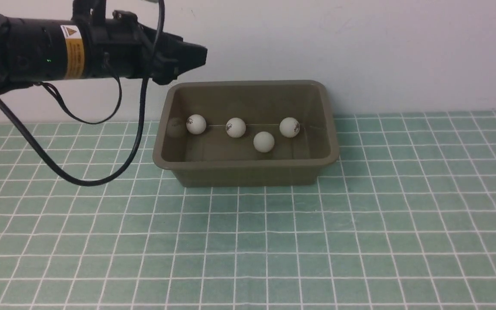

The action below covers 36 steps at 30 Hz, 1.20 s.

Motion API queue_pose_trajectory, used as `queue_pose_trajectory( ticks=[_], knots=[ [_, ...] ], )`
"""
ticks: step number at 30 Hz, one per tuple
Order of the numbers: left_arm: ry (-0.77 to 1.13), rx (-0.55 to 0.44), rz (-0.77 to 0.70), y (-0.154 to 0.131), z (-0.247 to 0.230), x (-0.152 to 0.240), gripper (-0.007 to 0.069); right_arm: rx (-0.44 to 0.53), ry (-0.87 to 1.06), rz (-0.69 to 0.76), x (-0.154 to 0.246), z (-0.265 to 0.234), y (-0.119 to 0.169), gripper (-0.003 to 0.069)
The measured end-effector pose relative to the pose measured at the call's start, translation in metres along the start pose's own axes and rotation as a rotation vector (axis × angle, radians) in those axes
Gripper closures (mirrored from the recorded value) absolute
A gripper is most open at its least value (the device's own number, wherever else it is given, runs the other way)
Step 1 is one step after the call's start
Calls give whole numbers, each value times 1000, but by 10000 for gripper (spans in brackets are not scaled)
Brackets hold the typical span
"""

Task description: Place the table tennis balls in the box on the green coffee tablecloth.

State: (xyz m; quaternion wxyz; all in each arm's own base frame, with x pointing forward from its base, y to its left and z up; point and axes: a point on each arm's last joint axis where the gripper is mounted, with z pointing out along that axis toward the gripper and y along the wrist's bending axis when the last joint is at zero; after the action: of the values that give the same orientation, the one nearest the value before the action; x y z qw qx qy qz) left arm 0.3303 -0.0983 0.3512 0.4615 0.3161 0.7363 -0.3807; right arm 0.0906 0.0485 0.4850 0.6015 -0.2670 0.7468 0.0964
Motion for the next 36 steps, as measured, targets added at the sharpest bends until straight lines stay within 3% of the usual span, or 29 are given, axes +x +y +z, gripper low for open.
queue_pose_trajectory(
  ticks=[8,19,36],
  knots=[
    [-1,-1,-5,0,0,0,230,-38,-21,-68,84,1,21,176],
    [-3,-9,-5,0,0,0,230,118,-267,-21,178,34,29,177],
    [0,3,-5,-1,0,0,230,120,-263,85,197,41,30,177]
  ],
)
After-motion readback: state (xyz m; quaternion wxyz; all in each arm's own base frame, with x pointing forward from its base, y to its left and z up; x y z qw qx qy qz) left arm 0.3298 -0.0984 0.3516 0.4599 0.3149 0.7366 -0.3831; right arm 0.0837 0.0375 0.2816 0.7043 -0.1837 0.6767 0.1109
